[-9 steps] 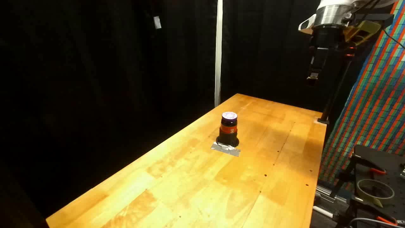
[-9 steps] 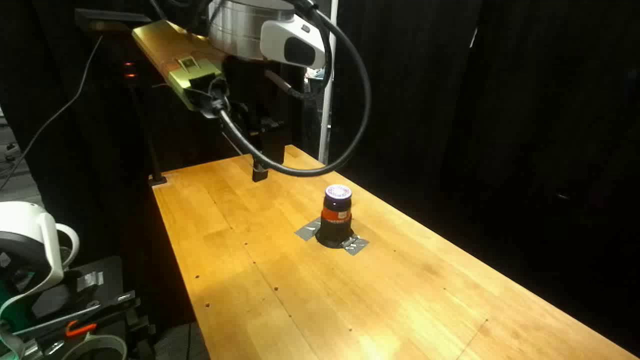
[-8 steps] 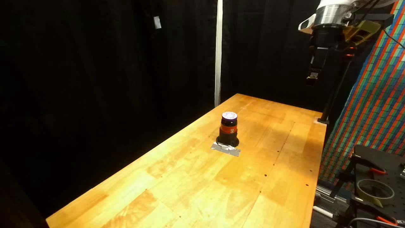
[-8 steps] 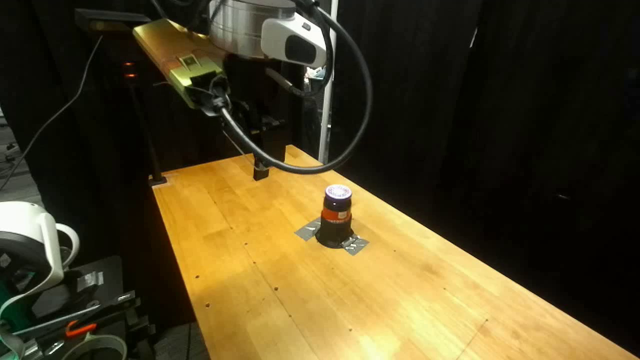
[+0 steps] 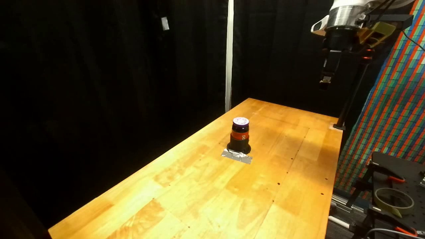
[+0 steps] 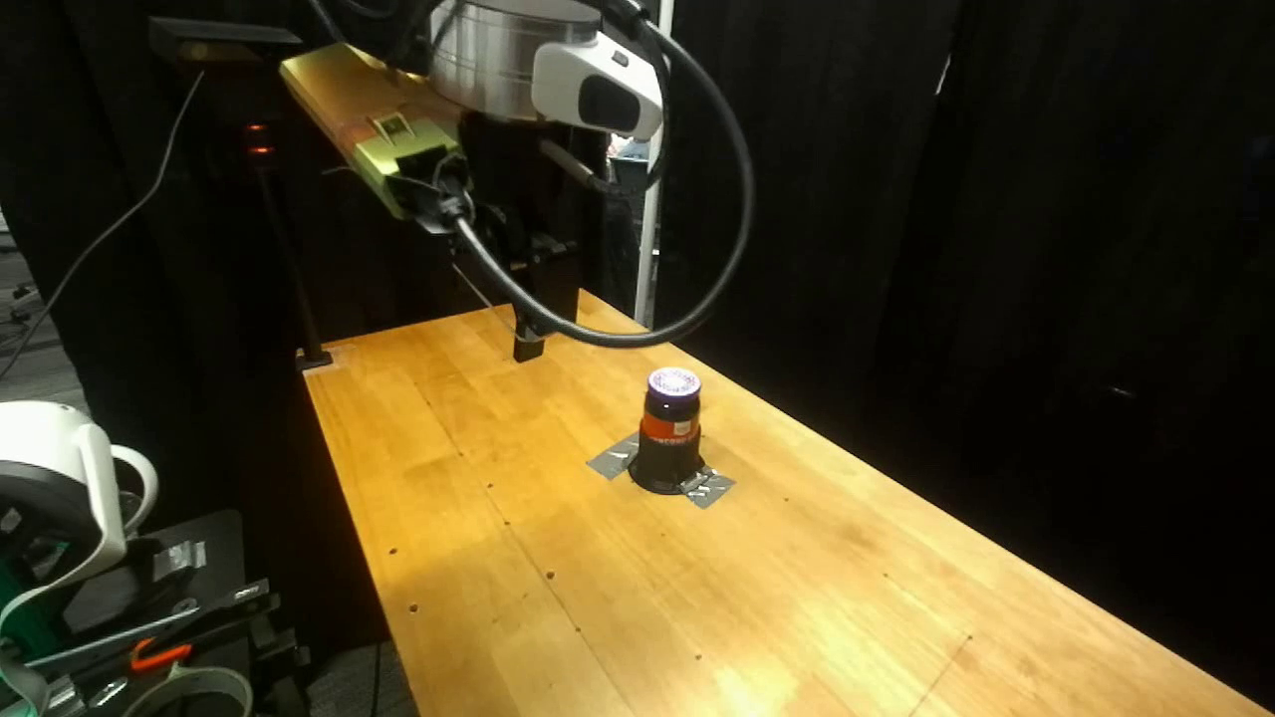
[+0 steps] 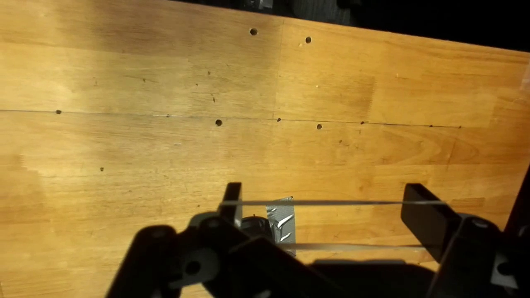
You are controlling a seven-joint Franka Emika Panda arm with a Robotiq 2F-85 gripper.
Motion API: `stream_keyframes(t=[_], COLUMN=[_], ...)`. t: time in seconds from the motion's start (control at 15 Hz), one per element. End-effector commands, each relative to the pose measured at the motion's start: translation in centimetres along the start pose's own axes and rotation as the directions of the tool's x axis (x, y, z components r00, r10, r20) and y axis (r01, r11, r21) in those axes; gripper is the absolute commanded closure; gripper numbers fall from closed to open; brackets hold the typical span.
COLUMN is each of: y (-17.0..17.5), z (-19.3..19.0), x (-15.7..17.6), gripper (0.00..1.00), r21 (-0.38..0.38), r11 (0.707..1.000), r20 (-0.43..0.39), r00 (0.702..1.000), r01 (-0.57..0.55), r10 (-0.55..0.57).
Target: Put the rubber band around the brown cup
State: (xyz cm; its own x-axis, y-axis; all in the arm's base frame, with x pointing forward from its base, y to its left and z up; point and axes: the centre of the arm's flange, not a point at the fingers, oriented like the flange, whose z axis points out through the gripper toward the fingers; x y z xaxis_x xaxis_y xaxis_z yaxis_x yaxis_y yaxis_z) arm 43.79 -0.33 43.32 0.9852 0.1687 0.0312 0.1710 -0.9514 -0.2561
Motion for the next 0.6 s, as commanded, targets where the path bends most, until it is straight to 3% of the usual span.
stream_keyframes(t=[0.0,0.53], y=[1.0,1.0], z=[0.5,6.3], x=[6.8,21.6], gripper=[0.00,0.00], r21=[-0.037,-0.149], r11=[0.999,0.988], r20=[0.011,0.102], r00=[1.000,0.995], r01=[0.010,0.029], r10=[-0.010,-0.014])
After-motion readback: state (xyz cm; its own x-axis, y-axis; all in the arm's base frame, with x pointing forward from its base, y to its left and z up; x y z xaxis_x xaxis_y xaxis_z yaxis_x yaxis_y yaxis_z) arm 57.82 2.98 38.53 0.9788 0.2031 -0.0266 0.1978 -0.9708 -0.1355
